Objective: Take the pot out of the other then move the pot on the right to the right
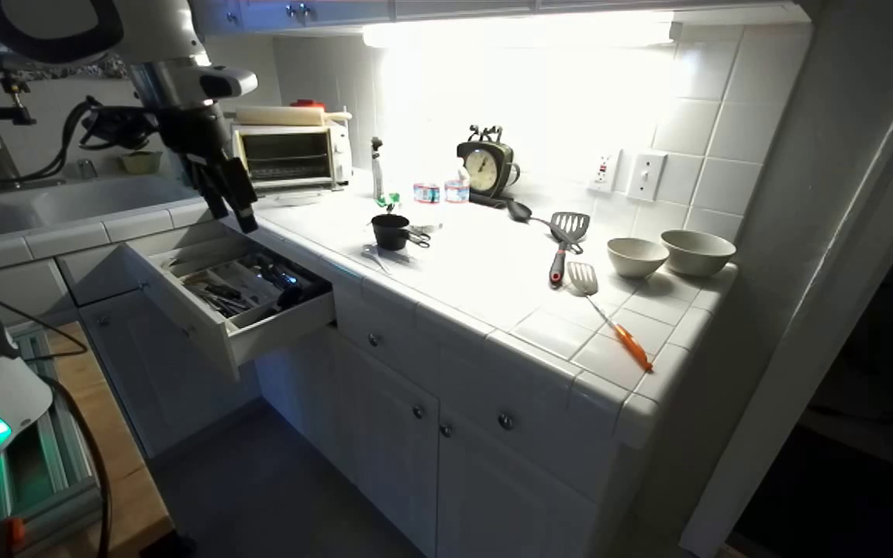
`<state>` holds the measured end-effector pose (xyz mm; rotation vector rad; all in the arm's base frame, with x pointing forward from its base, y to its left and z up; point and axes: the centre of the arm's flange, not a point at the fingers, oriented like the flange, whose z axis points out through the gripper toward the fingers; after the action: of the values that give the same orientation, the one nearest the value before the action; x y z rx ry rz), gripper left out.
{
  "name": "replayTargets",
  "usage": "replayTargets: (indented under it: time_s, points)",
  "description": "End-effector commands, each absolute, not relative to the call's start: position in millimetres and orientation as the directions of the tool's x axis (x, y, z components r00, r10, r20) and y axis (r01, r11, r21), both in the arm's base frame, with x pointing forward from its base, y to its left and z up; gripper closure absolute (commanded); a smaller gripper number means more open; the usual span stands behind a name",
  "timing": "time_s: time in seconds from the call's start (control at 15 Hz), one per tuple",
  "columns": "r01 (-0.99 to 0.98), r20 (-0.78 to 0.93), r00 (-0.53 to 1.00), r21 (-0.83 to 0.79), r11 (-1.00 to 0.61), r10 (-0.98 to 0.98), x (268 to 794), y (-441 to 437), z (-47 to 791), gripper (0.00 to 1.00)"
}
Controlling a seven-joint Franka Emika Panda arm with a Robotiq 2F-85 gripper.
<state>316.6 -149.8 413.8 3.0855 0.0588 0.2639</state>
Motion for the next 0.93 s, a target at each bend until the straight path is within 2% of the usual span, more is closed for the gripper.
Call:
replayTargets:
  time_s: [0.0, 0.13, 0.53, 0.87]
  points:
    - [-0.1, 0.243, 0.966, 0.018, -0.995, -0.093, 342, -165, 413, 0.0]
    - [-0.144, 0.287, 0.947, -0.019, -0.989, -0.143, 359, -170, 412, 0.0]
    - [-0.048, 0.377, 0.925, -0.014, -0.999, -0.05, 416, -163, 403, 0.0]
    - [-0.07, 0.308, 0.947, -0.074, -0.995, -0.09, 466, -151, 402, 0.0]
